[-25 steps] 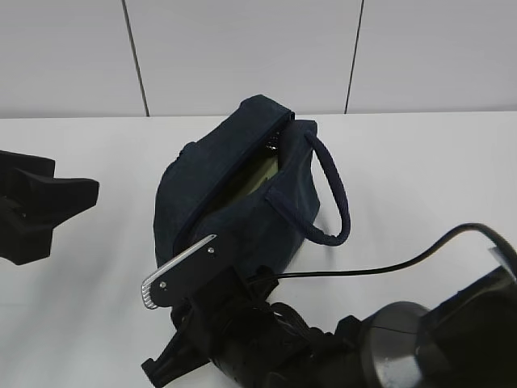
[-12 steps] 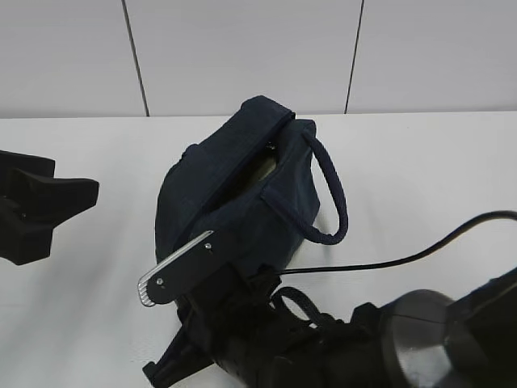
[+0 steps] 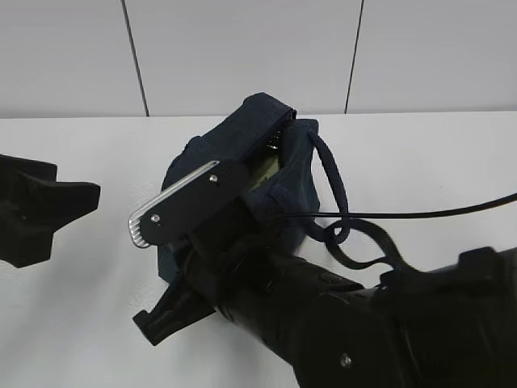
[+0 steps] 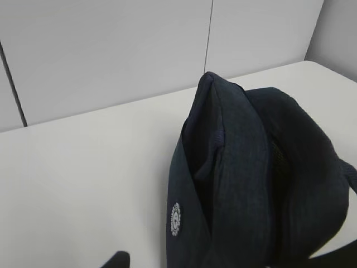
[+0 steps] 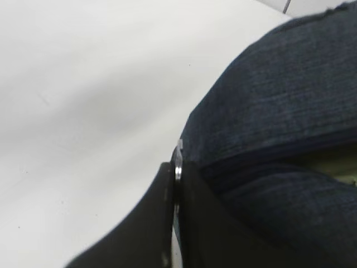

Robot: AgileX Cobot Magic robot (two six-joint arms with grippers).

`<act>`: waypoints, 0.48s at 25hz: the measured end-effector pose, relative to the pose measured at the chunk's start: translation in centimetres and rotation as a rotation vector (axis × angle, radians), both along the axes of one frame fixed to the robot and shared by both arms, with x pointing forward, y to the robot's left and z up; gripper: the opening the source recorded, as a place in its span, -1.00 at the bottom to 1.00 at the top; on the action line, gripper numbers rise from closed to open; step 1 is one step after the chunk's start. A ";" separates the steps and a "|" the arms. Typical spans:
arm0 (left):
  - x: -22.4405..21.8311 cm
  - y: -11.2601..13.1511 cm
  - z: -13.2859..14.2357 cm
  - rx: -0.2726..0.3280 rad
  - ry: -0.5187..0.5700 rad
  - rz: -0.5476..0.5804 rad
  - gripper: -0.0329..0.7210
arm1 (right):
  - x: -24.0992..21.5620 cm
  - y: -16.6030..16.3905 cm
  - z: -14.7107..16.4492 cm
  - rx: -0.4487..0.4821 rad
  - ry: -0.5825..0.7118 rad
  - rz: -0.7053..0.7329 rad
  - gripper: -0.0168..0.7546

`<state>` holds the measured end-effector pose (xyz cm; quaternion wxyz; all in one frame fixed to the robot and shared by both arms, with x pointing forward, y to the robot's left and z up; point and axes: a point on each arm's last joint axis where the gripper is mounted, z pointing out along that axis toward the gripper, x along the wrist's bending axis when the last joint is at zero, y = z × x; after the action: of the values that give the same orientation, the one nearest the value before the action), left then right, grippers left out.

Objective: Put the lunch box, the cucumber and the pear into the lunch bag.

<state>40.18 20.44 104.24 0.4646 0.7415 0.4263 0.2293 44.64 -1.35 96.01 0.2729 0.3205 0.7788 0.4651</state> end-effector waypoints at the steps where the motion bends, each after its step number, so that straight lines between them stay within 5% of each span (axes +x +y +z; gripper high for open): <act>1: 0.0 -0.1 -0.1 -0.010 0.023 0.000 0.06 | 0.0 -0.1 0.2 -0.004 -0.003 -0.005 -0.96; 12: 0.0 -0.7 -1.3 -0.016 0.209 -0.040 -0.08 | 0.5 -0.3 3.1 -0.024 -0.075 -0.030 -0.96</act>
<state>40.18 19.77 102.99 0.4281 0.7661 0.4591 0.1380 45.11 -1.60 99.13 0.3128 0.3112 0.7686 0.4632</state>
